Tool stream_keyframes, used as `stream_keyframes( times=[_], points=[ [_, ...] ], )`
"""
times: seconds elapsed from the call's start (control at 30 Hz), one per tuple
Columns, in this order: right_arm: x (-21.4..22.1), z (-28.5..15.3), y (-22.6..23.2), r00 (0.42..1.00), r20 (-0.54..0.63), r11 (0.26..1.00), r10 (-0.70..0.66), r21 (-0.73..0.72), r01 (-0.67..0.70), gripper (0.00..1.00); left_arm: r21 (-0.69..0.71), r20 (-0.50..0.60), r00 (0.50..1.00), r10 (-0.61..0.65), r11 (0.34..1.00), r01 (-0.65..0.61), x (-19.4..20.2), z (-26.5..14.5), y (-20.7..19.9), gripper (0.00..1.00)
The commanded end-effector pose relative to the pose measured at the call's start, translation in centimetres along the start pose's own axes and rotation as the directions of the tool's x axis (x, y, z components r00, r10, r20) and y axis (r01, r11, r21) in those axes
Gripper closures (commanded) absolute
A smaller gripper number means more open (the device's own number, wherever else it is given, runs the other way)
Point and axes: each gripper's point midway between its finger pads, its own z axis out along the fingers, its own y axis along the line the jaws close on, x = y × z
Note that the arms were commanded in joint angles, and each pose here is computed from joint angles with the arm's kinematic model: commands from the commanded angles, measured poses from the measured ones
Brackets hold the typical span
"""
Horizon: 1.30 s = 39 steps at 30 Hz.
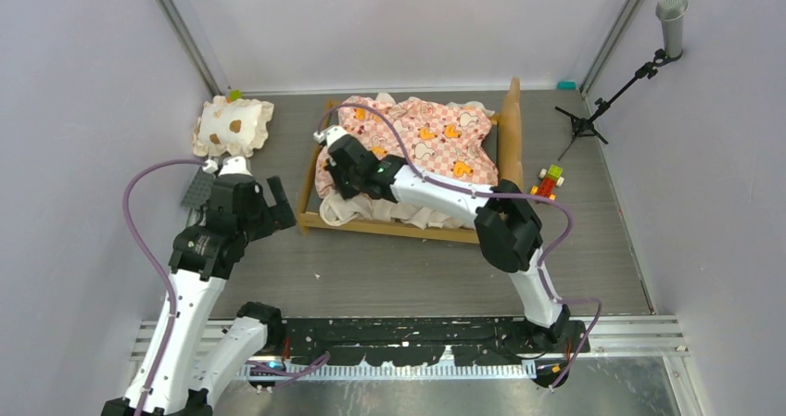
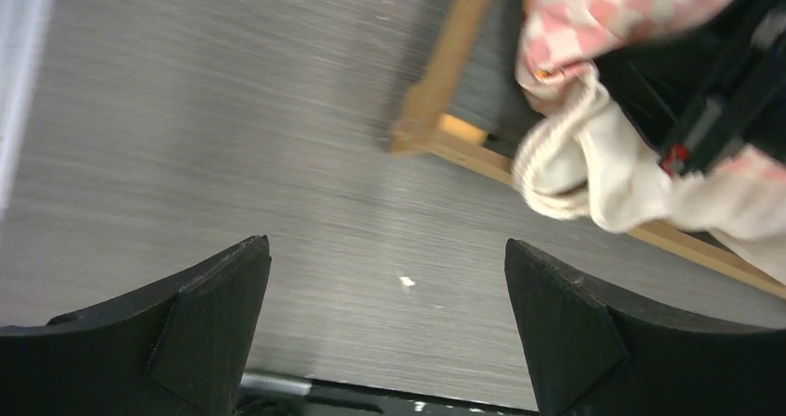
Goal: Set up the pet bed
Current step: Cross the ropes on the bed frame.
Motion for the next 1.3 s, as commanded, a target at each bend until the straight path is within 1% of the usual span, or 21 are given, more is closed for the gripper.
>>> stream_keyframes(
  times=[0.0, 0.07, 0.1, 0.27, 0.4, 0.47, 0.57, 0.7, 0.77, 0.8, 0.87, 0.93, 1.0, 1.07, 1.2, 1.27],
  points=[
    [-6.5, -4.9, -1.1, 0.959, 0.129, 0.963, 0.252, -0.133, -0.235, 0.99, 0.389, 0.078, 0.997, -0.028, 0.921, -0.005, -1.4, -0.1, -7.2, 0.0],
    [-7.0, -5.7, -0.6, 0.949, 0.124, 0.943, 0.291, -0.203, -0.262, 0.99, 0.469, 0.1, 0.993, -0.067, 0.883, 0.012, -1.9, 0.1, -8.9, 0.0],
    [-7.3, -6.0, -0.7, 0.944, 0.128, 0.937, 0.305, -0.215, -0.274, 0.99, 0.492, 0.112, 0.99, -0.084, 0.871, 0.018, -2.2, 0.3, -9.4, 0.0],
    [-8.5, -7.8, -1.7, 0.928, 0.154, 0.923, 0.338, -0.247, -0.295, 0.99, 0.533, 0.155, 0.98, -0.125, 0.846, 0.023, -3.7, 0.8, -10.7, 0.0],
    [-9.4, -9.0, -3.0, 0.908, 0.177, 0.905, 0.38, -0.275, -0.325, 0.99, 0.593, 0.24, 0.955, -0.175, 0.805, -0.002, -5.3, 0.6, -11.9, 0.0],
    [-9.8, -9.4, -3.6, 0.898, 0.183, 0.896, 0.4, -0.286, -0.341, 0.99, 0.634, 0.275, 0.942, -0.191, 0.773, -0.028, -5.6, 0.6, -12.6, 0.01],
    [-10.0, -9.8, -4.5, 0.883, 0.178, 0.879, 0.434, -0.297, -0.372, 0.99, 0.666, 0.285, 0.939, -0.192, 0.744, -0.05, -5.1, 1.3, -13.4, 0.07],
    [-10.6, -10.3, -5.7, 0.856, 0.176, 0.852, 0.486, -0.317, -0.417, 0.99, 0.656, 0.279, 0.946, -0.164, 0.753, -0.062, -4.0, 2.5, -13.3, 0.1],
    [-10.8, -10.6, -6.3, 0.842, 0.176, 0.838, 0.51, -0.323, -0.44, 0.99, 0.658, 0.286, 0.945, -0.161, 0.75, -0.071, -3.7, 2.6, -13.2, 0.1],
    [-10.8, -10.6, -6.7, 0.834, 0.179, 0.832, 0.522, -0.322, -0.452, 0.99, 0.665, 0.291, 0.943, -0.162, 0.743, -0.077, -3.6, 2.5, -13.3, 0.13],
    [-10.9, -10.7, -7.4, 0.82, 0.177, 0.819, 0.544, -0.323, -0.474, 0.99, 0.693, 0.294, 0.942, -0.164, 0.715, -0.092, -3.4, 2.4, -13.9, 0.2],
    [-11.0, -10.8, -7.9, 0.807, 0.176, 0.805, 0.564, -0.336, -0.489, 0.99, 0.739, 0.296, 0.941, -0.167, 0.664, -0.115, -3.4, 2.0, -15.0, 0.26],
    [-11.0, -10.9, -8.2, 0.798, 0.171, 0.793, 0.578, -0.349, -0.5, 0.99, 0.755, 0.297, 0.943, -0.148, 0.641, -0.137, -3.0, 2.4, -16.0, 0.29],
    [-10.9, -10.9, -8.3, 0.797, 0.166, 0.789, 0.581, -0.355, -0.502, 0.99, 0.752, 0.315, 0.942, -0.116, 0.636, -0.173, -2.5, 3.0, -16.8, 0.3],
    [-10.7, -11.0, -8.2, 0.799, 0.153, 0.784, 0.581, -0.366, -0.501, 0.99, 0.725, 0.345, 0.936, -0.073, 0.654, -0.216, -2.1, 4.5, -17.8, 0.3],
    [-10.7, -11.0, -8.1, 0.799, 0.148, 0.782, 0.582, -0.37, -0.501, 0.99, 0.706, 0.35, 0.935, -0.056, 0.672, -0.223, -1.9, 5.4, -17.9, 0.32]
  ],
)
